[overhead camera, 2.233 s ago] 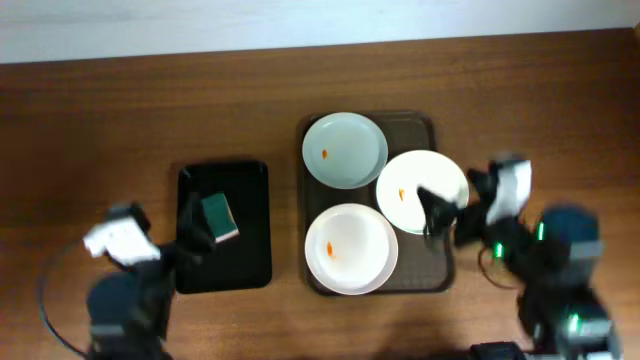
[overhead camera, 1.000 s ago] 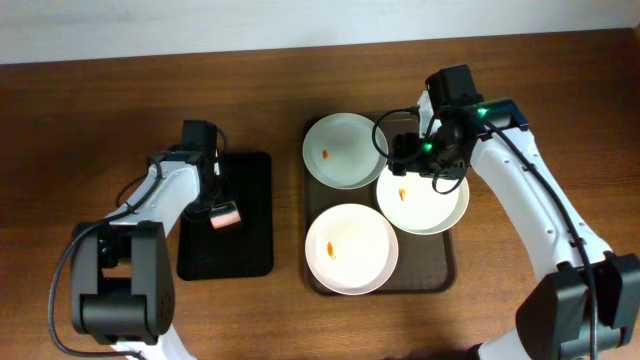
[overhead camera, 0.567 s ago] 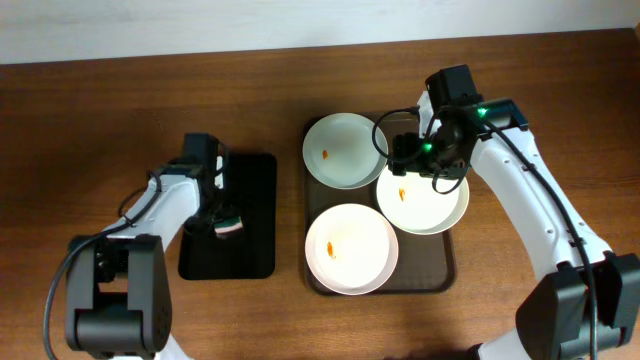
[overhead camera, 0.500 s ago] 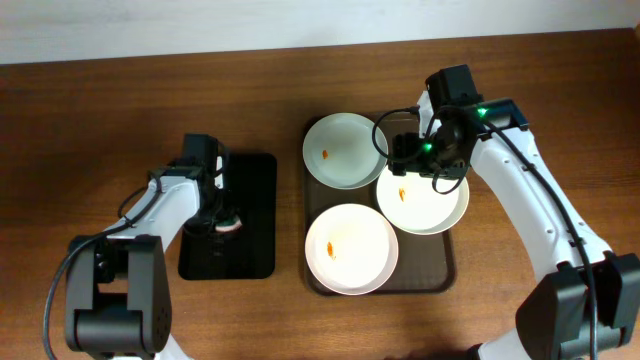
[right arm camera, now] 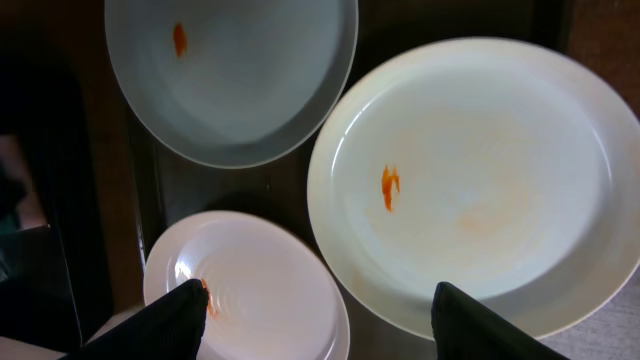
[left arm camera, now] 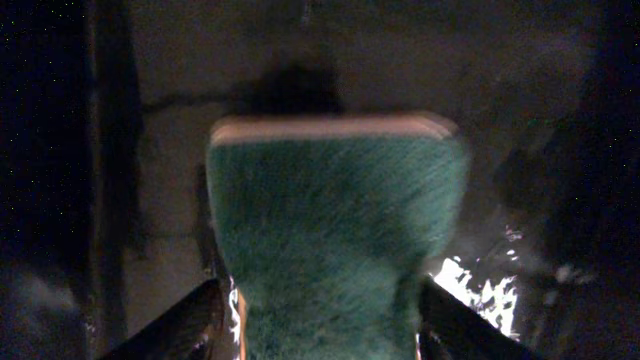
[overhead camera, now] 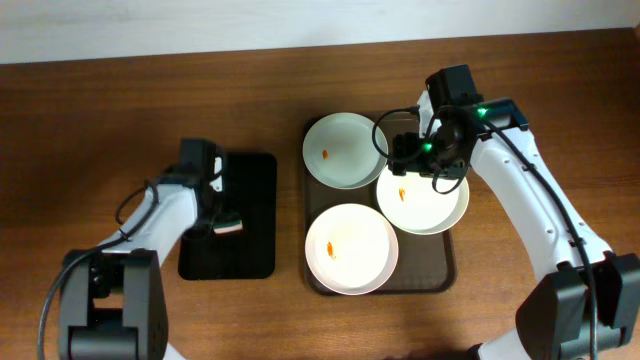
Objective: Clean dirty plates on tray and stack at the side
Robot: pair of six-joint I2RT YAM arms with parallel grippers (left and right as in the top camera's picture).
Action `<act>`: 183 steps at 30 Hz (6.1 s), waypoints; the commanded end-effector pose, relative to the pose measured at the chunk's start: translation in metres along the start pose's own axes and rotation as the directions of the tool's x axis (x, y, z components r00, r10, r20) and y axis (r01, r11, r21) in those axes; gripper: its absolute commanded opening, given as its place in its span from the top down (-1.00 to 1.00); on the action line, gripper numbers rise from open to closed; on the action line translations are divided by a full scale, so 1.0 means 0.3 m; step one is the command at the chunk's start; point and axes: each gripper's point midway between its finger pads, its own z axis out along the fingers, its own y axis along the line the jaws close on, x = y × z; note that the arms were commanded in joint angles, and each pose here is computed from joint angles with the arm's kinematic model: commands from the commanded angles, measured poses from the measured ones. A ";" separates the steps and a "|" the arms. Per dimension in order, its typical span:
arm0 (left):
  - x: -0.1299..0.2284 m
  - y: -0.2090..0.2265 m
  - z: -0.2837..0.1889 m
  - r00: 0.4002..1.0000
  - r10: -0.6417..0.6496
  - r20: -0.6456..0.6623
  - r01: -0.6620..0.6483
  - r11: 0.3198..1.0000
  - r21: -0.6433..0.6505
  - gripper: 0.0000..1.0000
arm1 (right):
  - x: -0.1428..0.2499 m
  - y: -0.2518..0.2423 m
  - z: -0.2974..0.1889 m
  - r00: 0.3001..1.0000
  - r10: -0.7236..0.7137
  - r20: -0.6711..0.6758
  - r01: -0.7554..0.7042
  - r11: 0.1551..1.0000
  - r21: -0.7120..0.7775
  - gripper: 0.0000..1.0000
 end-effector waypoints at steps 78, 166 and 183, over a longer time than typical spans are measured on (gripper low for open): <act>-0.508 -0.609 0.004 0.957 0.151 0.249 -0.141 0.988 -0.058 1.00 | -0.176 -0.086 0.575 0.983 -0.181 0.013 0.179 0.979 0.097 0.92; -0.435 -0.807 -0.054 0.936 0.307 0.170 -0.296 0.951 -0.088 1.00 | -0.171 -0.257 0.472 0.999 -0.004 -0.034 0.012 0.971 0.240 0.92; -0.187 -0.955 0.309 0.956 0.289 -0.049 -0.283 0.954 0.100 1.00 | -0.177 -0.255 0.473 1.000 -0.006 -0.026 0.012 0.971 0.238 0.92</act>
